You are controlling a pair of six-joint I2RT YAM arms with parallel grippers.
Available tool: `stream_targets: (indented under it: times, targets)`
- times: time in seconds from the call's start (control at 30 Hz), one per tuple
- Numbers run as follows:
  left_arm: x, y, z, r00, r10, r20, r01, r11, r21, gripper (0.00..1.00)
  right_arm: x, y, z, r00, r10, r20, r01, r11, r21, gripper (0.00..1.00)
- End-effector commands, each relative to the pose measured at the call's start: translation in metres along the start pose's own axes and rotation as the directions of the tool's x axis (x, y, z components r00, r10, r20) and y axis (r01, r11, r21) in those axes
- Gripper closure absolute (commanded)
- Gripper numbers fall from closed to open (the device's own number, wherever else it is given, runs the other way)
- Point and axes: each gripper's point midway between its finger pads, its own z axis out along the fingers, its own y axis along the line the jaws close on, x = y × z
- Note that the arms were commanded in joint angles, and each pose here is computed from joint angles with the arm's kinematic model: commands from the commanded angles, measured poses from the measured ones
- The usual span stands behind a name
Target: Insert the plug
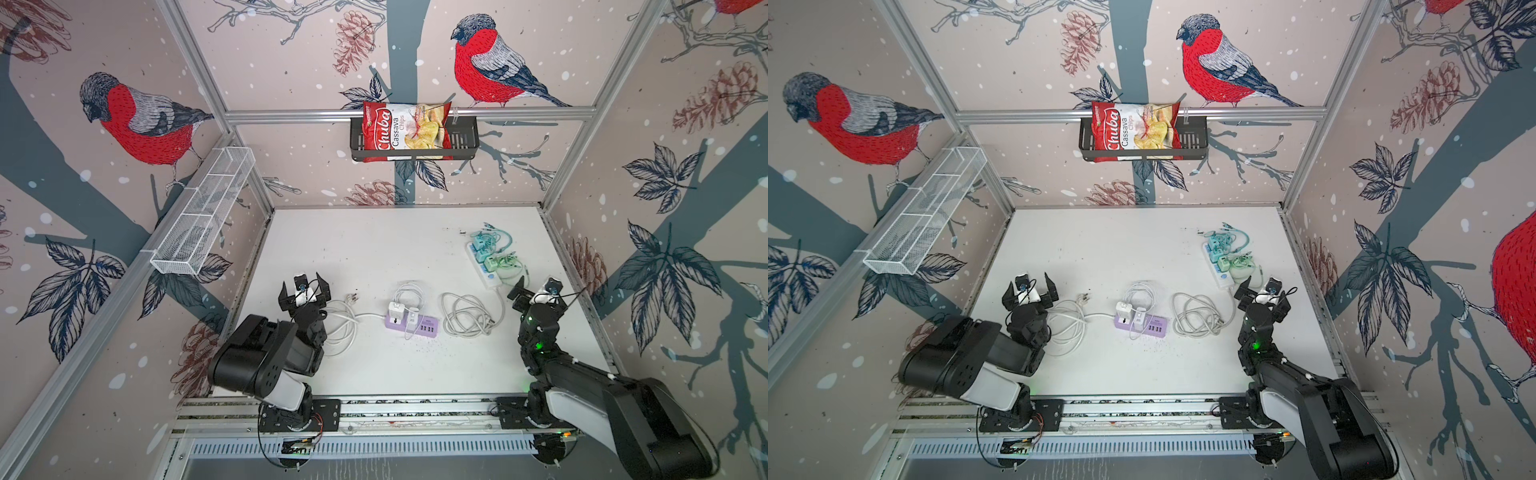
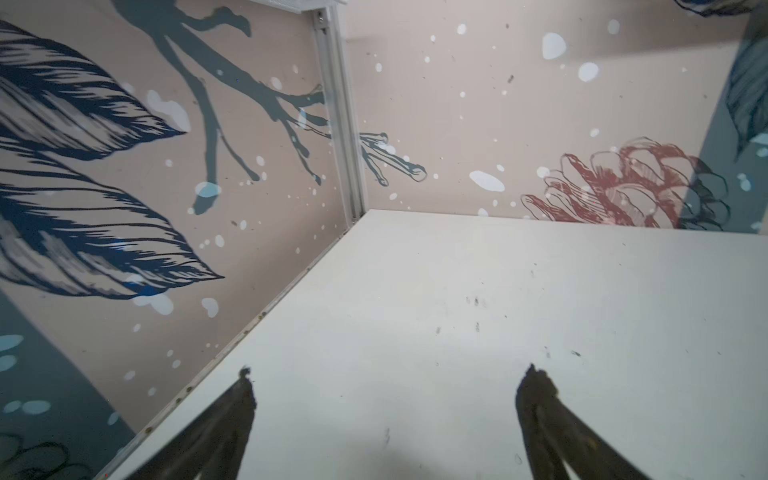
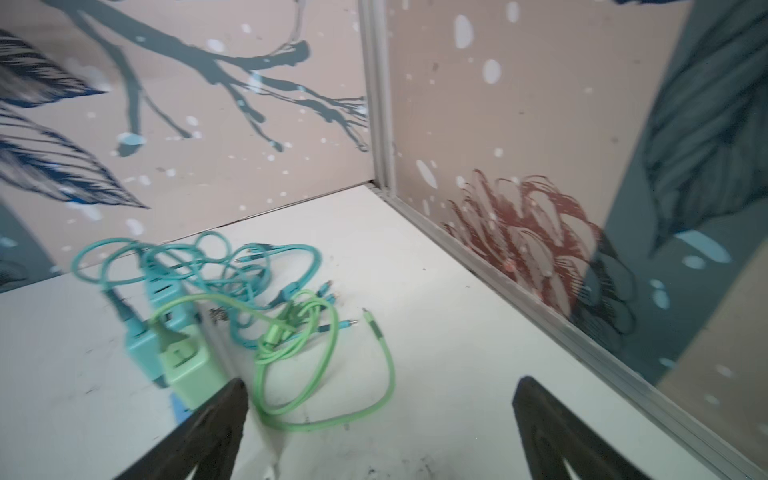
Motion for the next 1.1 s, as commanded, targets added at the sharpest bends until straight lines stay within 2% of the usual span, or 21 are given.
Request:
stream_targets:
  times: [0.0, 0.07, 0.2, 0.3, 0.37, 0.43, 0.47, 0.57, 0.87, 1.07]
  targets:
    - [-0.027, 0.001, -0.003, 0.992, -0.063, 0.113, 0.060, 0.998, 0.025, 0.04, -0.028, 0.003, 0.003, 0.991, 0.039, 0.130, -0.035, 0.999, -0.031, 0.01]
    - [-0.026, -0.001, -0.002, 0.991, -0.062, 0.117, 0.059, 0.998, 0.035, 0.04, -0.034, 0.007, 0.004, 0.986, 0.035, 0.162, -0.026, 0.998, -0.059, 0.01]
    - [-0.023, -0.003, -0.001, 0.992, -0.051, 0.113, 0.046, 0.998, 0.039, 0.04, -0.015, 0.025, 0.008, 0.987, -0.027, 0.159, 0.053, 0.986, -0.161, 0.01]
    - [-0.024, -0.004, -0.004, 0.991, -0.047, 0.123, 0.041, 0.998, 0.047, 0.04, -0.020, 0.023, 0.007, 0.977, -0.034, 0.212, 0.064, 0.989, -0.135, 0.00]
    - [-0.026, -0.003, -0.003, 0.990, -0.046, 0.132, 0.041, 0.998, 0.043, 0.04, -0.009, 0.026, 0.018, 0.989, -0.047, 0.141, 0.067, 0.988, -0.140, 0.01]
    - [-0.025, -0.004, -0.003, 0.991, -0.046, 0.125, 0.041, 0.998, 0.044, 0.03, 0.005, 0.034, 0.039, 0.998, -0.054, 0.020, 0.057, 0.982, -0.179, 0.00]
    - [-0.025, -0.003, -0.003, 0.991, -0.047, 0.128, 0.042, 0.998, 0.041, 0.03, 0.004, 0.034, 0.046, 0.999, -0.046, 0.011, 0.047, 0.979, -0.197, 0.01]
    - [-0.024, -0.004, -0.002, 0.991, -0.046, 0.124, 0.041, 0.998, 0.042, 0.03, 0.008, 0.025, 0.061, 0.999, -0.018, -0.041, 0.012, 0.990, -0.139, 0.00]
    - [-0.024, -0.004, -0.001, 0.991, -0.046, 0.122, 0.042, 0.998, 0.039, 0.03, 0.008, 0.016, 0.062, 0.999, 0.002, -0.040, -0.005, 0.996, -0.088, 0.00]
    - [-0.025, -0.003, -0.008, 0.990, -0.051, 0.130, 0.044, 0.997, 0.057, 0.03, 0.000, 0.007, 0.050, 0.999, 0.029, 0.023, -0.028, 0.999, -0.039, 0.00]
